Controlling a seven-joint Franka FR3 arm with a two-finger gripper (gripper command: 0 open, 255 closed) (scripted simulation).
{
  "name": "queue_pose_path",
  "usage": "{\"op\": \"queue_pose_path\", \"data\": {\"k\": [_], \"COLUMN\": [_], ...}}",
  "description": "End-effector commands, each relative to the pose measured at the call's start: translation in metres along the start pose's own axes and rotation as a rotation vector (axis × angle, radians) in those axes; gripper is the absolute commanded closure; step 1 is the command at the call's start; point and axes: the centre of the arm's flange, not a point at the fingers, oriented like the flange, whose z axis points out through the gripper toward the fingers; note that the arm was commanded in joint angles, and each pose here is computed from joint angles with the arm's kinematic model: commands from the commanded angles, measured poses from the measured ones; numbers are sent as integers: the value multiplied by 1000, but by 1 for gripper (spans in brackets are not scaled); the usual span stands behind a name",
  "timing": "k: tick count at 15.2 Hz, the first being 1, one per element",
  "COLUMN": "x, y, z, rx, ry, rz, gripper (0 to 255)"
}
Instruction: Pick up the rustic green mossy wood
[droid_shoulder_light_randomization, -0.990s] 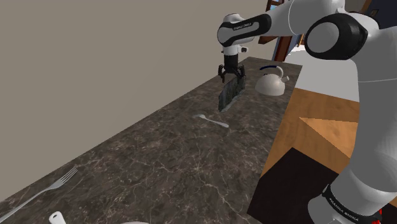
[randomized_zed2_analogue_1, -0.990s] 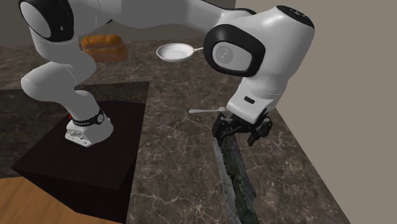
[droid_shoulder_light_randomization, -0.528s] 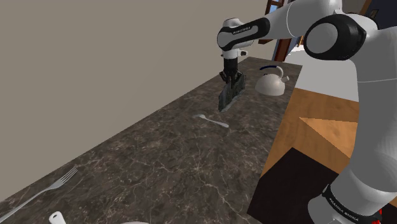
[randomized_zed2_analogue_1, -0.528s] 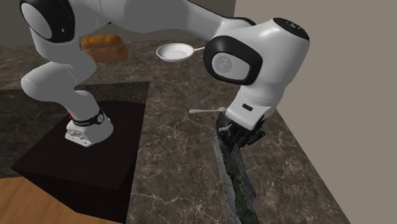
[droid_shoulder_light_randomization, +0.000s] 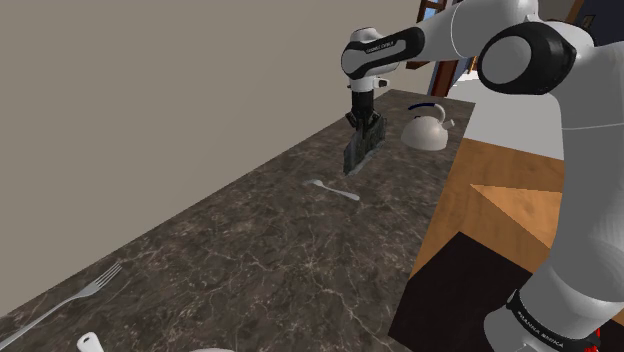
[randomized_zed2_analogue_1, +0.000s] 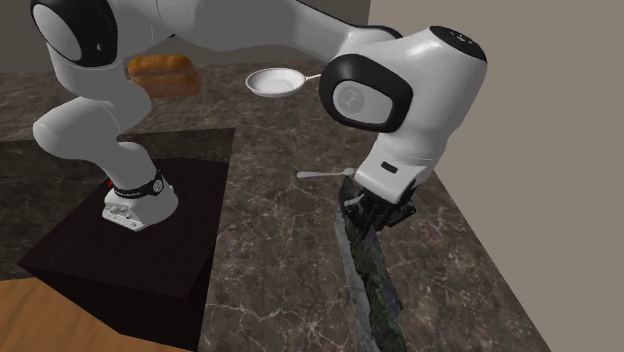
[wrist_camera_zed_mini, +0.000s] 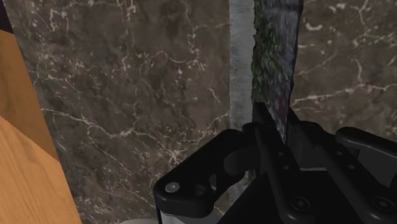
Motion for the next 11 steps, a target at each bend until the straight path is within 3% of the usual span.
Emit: {"op": "queue_pose_path", "data": {"k": [1, 11], "x": [0, -1], "y": [1, 9], "z": [-8, -61], "rx": [0, 0], "ry": [0, 0], "rz": [0, 0], "gripper": [255, 255]}}
